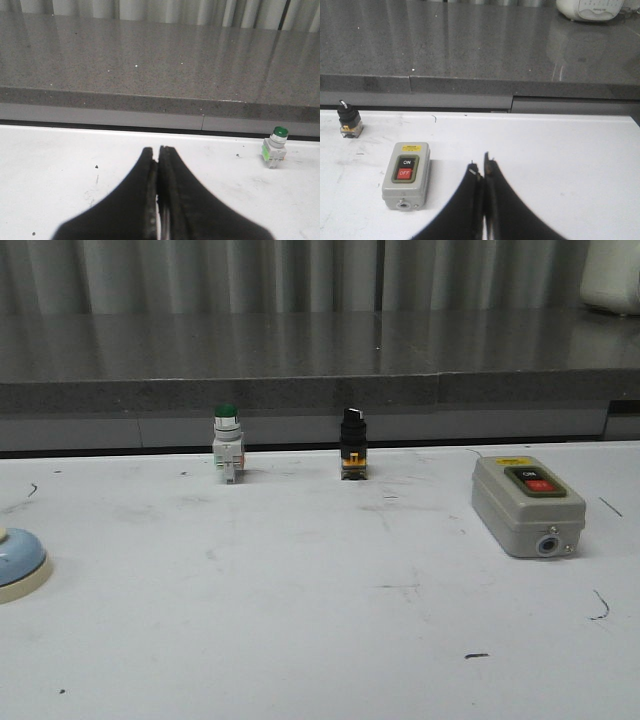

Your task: Place and press bell with both arms

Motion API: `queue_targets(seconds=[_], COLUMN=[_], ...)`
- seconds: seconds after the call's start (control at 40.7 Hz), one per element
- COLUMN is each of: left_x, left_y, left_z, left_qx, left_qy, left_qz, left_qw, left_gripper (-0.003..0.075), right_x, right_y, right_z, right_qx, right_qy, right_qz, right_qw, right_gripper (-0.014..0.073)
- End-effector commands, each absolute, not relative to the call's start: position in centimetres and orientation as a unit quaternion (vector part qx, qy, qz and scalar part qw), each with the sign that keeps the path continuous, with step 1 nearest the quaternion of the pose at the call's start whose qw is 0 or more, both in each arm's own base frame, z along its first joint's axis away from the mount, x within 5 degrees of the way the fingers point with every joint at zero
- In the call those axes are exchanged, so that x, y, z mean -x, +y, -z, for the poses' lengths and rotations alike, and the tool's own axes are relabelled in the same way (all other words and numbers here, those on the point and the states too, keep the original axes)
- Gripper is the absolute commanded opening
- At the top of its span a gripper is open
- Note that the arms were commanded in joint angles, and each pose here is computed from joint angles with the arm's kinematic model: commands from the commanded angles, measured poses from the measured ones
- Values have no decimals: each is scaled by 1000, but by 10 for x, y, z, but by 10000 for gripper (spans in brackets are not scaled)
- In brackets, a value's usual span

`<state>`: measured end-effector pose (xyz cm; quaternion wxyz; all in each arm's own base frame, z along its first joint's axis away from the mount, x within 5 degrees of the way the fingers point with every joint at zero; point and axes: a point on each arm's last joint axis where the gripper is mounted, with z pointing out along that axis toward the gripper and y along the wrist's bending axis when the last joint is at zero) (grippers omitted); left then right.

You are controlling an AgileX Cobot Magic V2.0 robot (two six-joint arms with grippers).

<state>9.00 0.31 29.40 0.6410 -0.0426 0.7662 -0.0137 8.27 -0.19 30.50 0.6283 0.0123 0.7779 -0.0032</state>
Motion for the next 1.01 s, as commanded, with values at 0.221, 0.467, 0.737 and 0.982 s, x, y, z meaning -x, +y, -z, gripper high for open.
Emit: queue_targets(seconds=[0.221,0.467,0.737,0.982], left_x=[-92,-92,-92,-94], left_y=[4,4,5,5], left_z=[-314,-315,-324,-323], left_qx=[45,45,46,59], left_qy=[731,726,693,695], left_qz=[13,12,9,25], left_qw=[680,686,720,716], left_gripper=[271,699,679,679], right_x=[-85,-85,-85,-85], right_y=[-2,-2,-2,-2], right_z=[-322,-322,-322,-322], right_qx=[-13,-13,-13,-13], right_qy=[749,749,749,749], right_qz=[5,5,5,5], right_qw=[662,662,662,662], right_gripper=[61,345,345,345])
